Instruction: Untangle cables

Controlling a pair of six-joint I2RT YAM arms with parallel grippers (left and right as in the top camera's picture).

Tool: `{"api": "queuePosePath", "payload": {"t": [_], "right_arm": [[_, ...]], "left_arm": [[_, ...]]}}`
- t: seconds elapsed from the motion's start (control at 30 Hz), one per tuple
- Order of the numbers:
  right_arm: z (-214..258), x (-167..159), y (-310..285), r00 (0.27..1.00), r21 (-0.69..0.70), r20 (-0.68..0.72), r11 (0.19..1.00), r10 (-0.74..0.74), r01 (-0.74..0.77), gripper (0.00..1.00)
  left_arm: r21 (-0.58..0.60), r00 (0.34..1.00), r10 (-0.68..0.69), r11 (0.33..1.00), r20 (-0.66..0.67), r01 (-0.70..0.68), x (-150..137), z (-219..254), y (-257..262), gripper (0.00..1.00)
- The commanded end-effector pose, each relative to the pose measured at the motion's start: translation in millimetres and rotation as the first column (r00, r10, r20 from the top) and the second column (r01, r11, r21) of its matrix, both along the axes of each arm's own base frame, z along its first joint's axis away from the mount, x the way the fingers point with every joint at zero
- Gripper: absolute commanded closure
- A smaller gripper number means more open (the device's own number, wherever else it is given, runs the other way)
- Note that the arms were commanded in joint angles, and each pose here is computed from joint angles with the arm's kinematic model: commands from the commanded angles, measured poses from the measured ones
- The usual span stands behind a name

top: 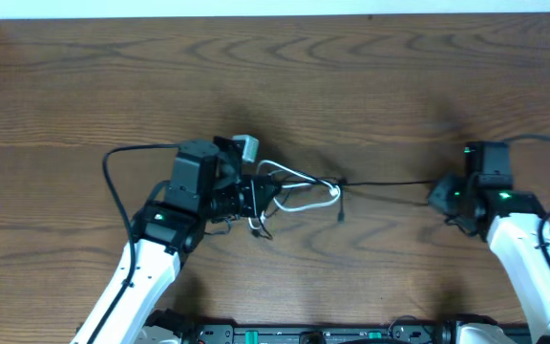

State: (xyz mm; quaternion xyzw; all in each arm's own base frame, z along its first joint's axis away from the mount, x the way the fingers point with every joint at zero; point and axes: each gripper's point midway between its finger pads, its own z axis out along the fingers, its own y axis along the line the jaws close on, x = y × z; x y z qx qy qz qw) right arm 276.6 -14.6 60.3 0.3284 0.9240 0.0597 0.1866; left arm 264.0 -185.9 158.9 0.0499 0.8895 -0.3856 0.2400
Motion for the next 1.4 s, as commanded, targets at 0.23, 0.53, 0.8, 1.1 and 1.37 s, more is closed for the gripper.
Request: {"api": "queuePosePath", "payload": {"t": [0.23,0.53,0.8,1.1,1.37], "right_arm": [[59,44,98,0.67,0.092,0.477,0.726,0.569,-0.681,0.45],[81,23,150,0.392,0.024,0.602,0.474,0.696,-0.88,0.34],[83,-7,202,0.124,-0.096,0.61,0.228,0.783,-0.969,0.31],[93,-28,236,-0.038,-0.157,0.639,0.081,0.769,-0.984,0.3],[96,-31,242,-0.068,-0.171,0.649,0.058,0.758,-0.984,0.42]], "left_arm": [[-0.021,0.994,-0.048,0.999,0.101,0.05,4,20,2,0.93],[-0.007,0.986,-0.136,0.991,0.096,0.137,-9,14,-19,0.93],[-0.006,0.973,-0.193,0.981,0.125,0.195,-17,17,-35,0.92],[0.002,0.975,-0.192,0.981,0.108,0.193,-16,11,-35,0.92],[0.001,0.966,-0.231,0.973,0.112,0.233,-22,10,-47,0.92]]}}
